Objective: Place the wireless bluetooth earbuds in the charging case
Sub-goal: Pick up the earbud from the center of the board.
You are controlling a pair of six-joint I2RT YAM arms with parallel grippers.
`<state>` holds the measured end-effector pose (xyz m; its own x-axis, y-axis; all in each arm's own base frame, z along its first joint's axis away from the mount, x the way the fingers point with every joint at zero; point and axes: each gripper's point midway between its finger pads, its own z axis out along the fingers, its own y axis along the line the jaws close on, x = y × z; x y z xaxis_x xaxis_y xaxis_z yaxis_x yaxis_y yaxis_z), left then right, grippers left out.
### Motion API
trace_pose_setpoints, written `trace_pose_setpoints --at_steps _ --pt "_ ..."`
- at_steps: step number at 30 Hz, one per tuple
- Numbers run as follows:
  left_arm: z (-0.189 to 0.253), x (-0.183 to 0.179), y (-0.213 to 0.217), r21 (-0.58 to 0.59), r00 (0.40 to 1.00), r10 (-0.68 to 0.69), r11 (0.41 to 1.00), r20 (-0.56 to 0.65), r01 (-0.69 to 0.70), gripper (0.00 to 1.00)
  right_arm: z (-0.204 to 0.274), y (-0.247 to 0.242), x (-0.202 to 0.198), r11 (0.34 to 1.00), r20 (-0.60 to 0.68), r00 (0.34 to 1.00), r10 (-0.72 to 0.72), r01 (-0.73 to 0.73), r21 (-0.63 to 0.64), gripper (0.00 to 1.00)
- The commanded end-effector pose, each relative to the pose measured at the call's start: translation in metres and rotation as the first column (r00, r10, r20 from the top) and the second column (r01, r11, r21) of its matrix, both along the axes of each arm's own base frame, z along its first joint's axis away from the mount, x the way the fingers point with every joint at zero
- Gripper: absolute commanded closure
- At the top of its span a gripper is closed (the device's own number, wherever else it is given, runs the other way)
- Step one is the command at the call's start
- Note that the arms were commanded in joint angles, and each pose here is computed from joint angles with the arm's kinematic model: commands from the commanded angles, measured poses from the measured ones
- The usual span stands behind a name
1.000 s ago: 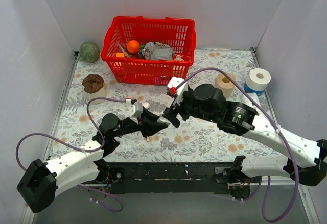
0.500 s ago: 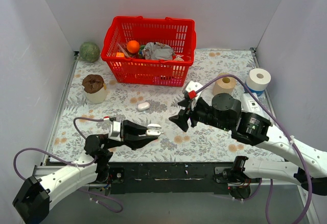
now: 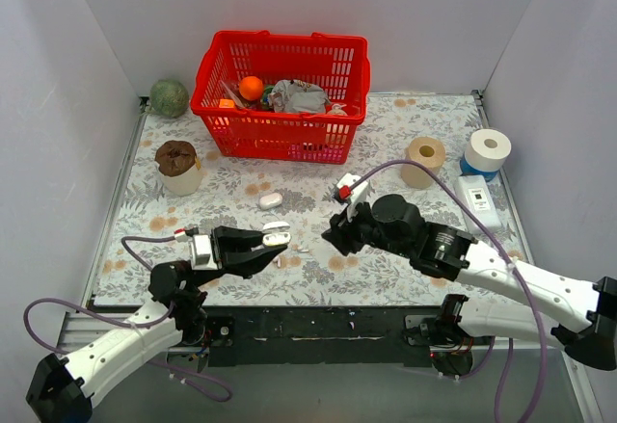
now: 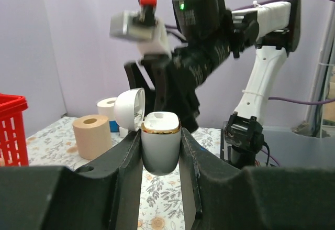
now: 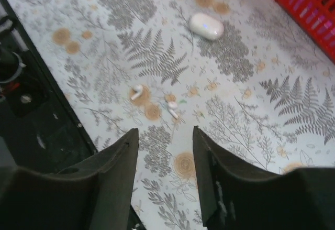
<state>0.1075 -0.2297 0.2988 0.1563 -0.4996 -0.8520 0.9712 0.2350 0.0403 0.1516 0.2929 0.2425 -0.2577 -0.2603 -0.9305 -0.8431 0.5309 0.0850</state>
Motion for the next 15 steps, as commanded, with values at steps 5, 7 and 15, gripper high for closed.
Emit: trace_pose_setpoints --at_steps 5,7,15 --pt "0.007 0.021 0.01 -0.013 0.991 0.12 0.992 -0.062 -0.122 1.0 -0.091 0.003 0.019 1.0 -0.262 0.965 -0.017 0.018 -0.001 0.85" --pt "0.006 0.025 0.012 -0.014 0.986 0.138 0.99 -0.096 -0.14 1.0 -0.105 0.008 0.014 1.0 -0.283 0.959 0.019 -0.021 -0.006 0.73" --pt "-0.007 0.054 0.025 0.036 0.913 0.27 0.961 -0.305 -0.273 1.0 -0.141 0.037 0.023 0.991 -0.302 0.952 0.053 -0.089 -0.104 0.61"
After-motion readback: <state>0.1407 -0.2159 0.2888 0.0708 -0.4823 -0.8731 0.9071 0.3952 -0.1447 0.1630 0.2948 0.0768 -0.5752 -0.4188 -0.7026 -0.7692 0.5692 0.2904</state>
